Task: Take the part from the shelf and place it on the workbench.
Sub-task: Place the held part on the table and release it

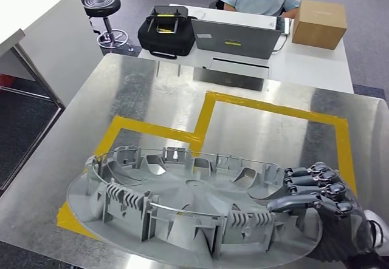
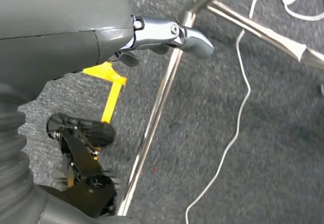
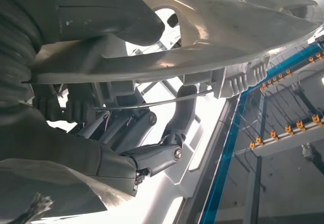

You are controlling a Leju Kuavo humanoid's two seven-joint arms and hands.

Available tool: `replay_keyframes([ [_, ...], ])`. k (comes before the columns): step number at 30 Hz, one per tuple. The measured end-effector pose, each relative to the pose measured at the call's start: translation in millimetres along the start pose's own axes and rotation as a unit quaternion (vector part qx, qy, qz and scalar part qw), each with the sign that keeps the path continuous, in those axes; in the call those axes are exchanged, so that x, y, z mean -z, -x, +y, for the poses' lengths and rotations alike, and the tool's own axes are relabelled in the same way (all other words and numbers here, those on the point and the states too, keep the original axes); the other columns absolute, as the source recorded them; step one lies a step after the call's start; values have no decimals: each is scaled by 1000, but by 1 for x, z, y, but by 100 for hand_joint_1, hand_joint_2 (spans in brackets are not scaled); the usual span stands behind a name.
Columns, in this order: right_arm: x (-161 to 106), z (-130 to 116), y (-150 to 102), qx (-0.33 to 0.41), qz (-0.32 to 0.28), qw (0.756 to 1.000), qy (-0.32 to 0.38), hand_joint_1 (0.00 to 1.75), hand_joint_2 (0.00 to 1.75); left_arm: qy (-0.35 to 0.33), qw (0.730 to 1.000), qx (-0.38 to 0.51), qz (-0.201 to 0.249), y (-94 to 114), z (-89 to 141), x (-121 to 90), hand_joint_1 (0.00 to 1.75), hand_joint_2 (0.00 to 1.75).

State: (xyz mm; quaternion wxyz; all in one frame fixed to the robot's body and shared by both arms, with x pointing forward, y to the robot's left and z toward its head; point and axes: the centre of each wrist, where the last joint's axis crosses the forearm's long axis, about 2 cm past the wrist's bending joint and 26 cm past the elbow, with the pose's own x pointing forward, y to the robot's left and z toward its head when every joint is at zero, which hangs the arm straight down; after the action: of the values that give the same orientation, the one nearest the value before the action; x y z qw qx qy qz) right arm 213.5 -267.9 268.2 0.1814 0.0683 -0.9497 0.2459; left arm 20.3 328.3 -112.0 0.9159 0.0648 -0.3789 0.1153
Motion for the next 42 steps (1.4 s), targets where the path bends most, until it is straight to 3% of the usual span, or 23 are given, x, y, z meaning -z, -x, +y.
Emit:
replay_keyframes([
  [18,-16,-5,-11,-22,14,1000,15,175,175,7,1000,7,-6,-15,-11,13,0,175],
  [42,-26,-8,-19,-42,22,999,15,175,175,23,1000,20,3,-11,-18,9,0,175],
])
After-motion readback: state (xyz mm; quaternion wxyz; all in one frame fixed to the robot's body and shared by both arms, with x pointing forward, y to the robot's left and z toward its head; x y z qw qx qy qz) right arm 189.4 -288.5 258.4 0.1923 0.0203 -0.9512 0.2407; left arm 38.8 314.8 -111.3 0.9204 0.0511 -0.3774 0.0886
